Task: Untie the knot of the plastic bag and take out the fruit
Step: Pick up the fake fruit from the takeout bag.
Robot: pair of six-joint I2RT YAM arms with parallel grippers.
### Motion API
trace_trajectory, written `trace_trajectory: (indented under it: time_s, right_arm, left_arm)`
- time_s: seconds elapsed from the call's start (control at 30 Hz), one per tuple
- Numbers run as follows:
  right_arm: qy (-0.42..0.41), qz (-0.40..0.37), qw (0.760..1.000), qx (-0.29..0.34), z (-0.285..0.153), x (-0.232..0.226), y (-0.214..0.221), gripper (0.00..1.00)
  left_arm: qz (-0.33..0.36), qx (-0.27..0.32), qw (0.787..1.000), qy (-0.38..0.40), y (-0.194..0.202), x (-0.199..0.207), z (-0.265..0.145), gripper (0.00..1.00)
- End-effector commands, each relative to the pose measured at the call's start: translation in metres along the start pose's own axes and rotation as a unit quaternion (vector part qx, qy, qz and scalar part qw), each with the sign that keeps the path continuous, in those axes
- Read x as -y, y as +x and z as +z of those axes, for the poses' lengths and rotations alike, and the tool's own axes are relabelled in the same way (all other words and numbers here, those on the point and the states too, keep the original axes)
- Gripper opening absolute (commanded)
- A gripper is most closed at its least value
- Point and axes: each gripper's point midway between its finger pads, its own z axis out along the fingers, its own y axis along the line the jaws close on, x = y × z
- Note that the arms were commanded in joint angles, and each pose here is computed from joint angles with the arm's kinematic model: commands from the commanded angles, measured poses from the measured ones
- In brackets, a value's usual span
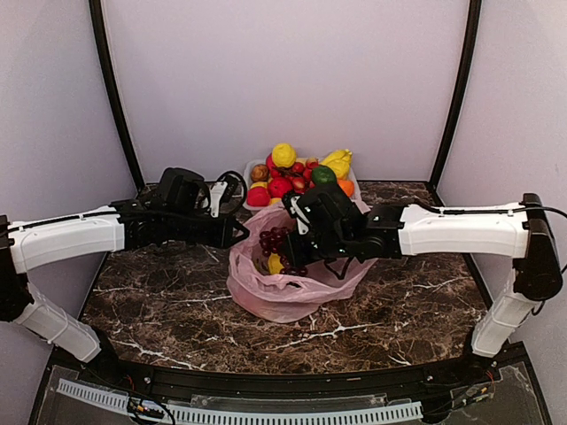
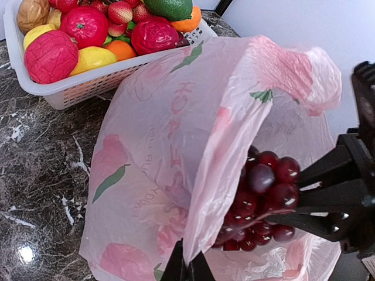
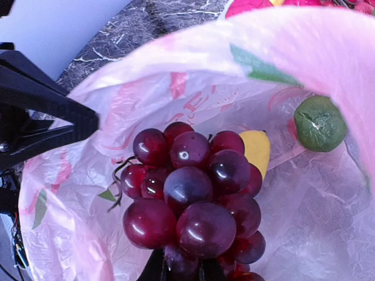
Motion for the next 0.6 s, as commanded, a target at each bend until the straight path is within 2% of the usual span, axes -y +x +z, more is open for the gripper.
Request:
trace_trajectory:
  time_s: [0.0, 0.23, 0.3, 0.37, 0.43, 0.47, 0.5, 0.57]
  right_arm:
    - [-0.021, -0.016, 0.999, 0.037, -0.028, -0.013, -0.018, 0.11]
    - [-0.054, -0.023, 0.994, 0.097, -0.073, -0.028, -0.050, 0.12]
    - [-0.063, -0.024, 0.991, 0.119, -0.086, -0.031, -0.061, 0.12]
    - [-0.077, -0.021, 0.987, 0.143, -0.099, -0.036, -0.074, 0.13]
    - [-0.084, -0.017, 0.983, 0.163, -0.112, -0.039, -0.086, 0.13]
    - [-0.086, -0.013, 0.981, 0.174, -0.119, -0.041, -0.094, 0.13]
    - [-0.088, -0.010, 0.979, 0.184, -0.126, -0.042, -0.101, 0.14]
    - [-0.090, -0.004, 0.975, 0.203, -0.139, -0.043, -0.113, 0.14]
  left_arm:
    - [-0.009, 0.001, 1.000, -0.013, -0.007, -0.004, -0.003, 0.01]
    - [-0.014, -0.005, 0.999, -0.032, -0.004, -0.015, -0.006, 0.01]
    - [-0.010, -0.005, 1.000, -0.027, -0.003, -0.014, -0.007, 0.05]
    - [-0.010, -0.006, 0.999, -0.038, -0.002, -0.018, -0.010, 0.23]
    - [-0.011, -0.001, 0.998, -0.056, -0.005, -0.023, -0.016, 0.56]
    - [-0.012, 0.003, 0.998, -0.062, -0.008, -0.027, -0.020, 0.64]
    - [-0.013, 0.007, 0.998, -0.064, -0.010, -0.027, -0.025, 0.76]
    - [-0.013, 0.021, 0.998, -0.059, -0.018, -0.027, -0.037, 0.89]
